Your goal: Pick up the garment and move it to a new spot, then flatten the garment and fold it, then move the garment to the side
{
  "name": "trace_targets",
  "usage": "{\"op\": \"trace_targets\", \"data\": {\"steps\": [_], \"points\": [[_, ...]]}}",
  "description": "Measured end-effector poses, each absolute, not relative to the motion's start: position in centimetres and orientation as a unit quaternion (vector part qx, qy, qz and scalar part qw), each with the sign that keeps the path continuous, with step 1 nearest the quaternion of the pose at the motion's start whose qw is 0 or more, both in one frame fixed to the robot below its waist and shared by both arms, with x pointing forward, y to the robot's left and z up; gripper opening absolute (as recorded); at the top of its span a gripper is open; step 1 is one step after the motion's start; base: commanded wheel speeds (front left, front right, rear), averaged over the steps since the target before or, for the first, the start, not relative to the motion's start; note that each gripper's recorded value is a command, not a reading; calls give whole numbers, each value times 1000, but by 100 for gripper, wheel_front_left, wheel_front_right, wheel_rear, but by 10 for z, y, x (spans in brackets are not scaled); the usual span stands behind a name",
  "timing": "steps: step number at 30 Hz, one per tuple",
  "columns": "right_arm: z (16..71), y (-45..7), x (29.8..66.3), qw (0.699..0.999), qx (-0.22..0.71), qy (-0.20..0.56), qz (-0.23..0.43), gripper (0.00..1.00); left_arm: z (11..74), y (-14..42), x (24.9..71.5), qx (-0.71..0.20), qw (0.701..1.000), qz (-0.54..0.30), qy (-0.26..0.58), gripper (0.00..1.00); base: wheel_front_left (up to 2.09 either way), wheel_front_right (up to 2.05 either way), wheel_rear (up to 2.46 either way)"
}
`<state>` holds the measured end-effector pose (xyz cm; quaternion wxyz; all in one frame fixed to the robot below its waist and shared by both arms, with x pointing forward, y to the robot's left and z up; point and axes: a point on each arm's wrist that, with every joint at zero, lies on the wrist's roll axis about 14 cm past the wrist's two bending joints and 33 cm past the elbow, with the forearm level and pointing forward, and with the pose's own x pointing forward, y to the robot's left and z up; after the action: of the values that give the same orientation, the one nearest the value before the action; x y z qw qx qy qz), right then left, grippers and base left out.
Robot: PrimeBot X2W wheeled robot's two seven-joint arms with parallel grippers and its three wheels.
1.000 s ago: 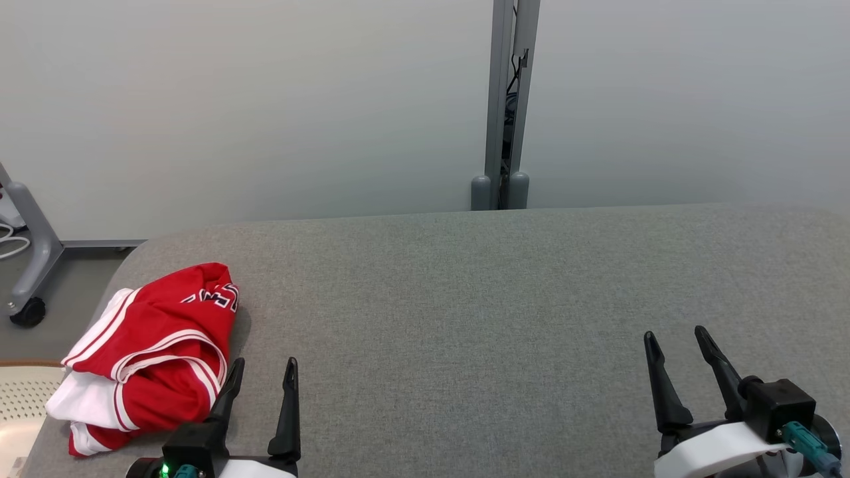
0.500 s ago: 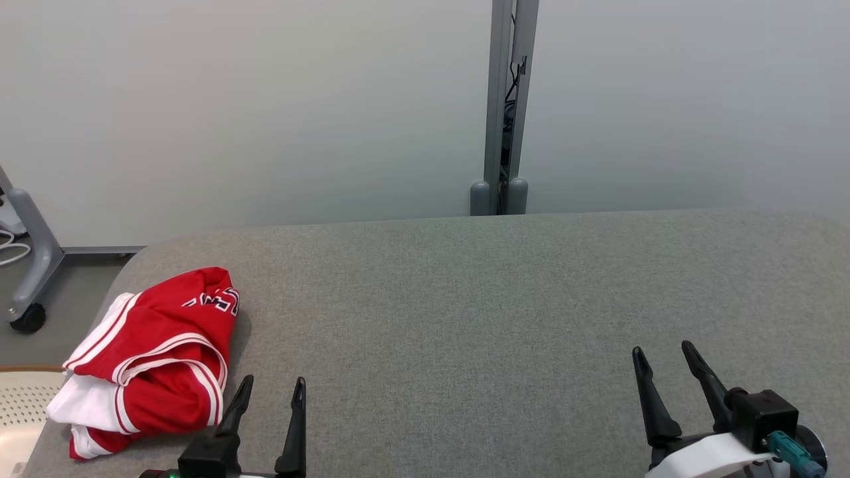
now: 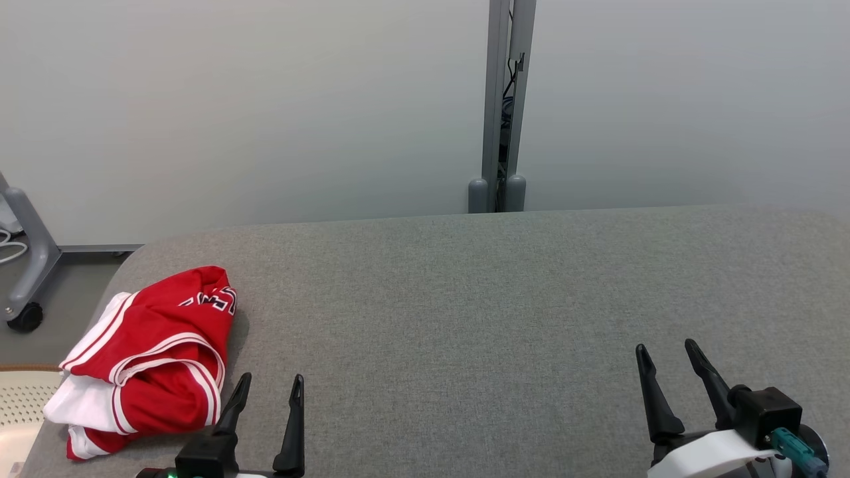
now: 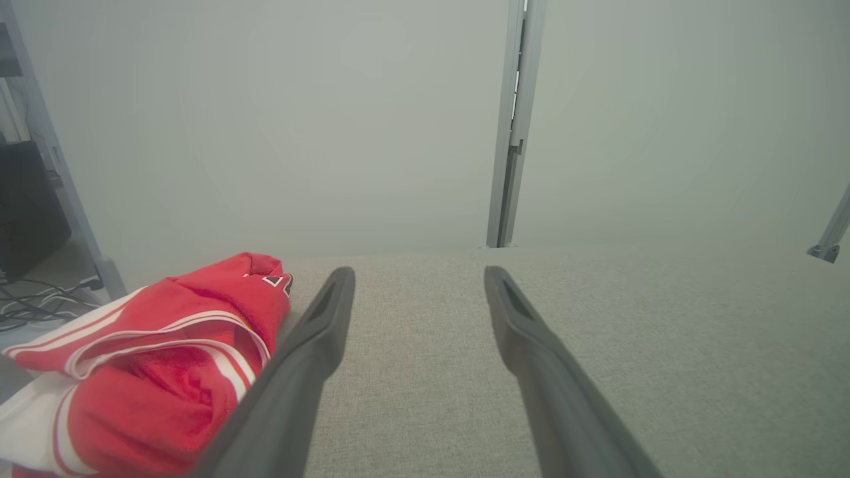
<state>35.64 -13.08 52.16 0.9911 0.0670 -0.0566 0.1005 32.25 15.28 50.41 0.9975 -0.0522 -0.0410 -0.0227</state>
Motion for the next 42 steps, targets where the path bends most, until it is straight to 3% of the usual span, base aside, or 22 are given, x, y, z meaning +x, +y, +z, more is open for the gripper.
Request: {"op": "trace_targets", "data": {"steps": [13,21,32,42], "points": [[523,-133,360,991,70,-58,98,100,505,153,321,-53,998,-21,-42,100,0,0,0],[521,-106,366,987,70,-52,136,100,503,173,315,-55,998,11,-43,100,0,0,0],[516,-46,375,972,74,-33,221,100,501,222,291,-47,994,90,-47,100,0,0,0],[519,38,372,938,80,-24,337,100,503,281,246,-38,979,193,-57,100,0,0,0]]}}
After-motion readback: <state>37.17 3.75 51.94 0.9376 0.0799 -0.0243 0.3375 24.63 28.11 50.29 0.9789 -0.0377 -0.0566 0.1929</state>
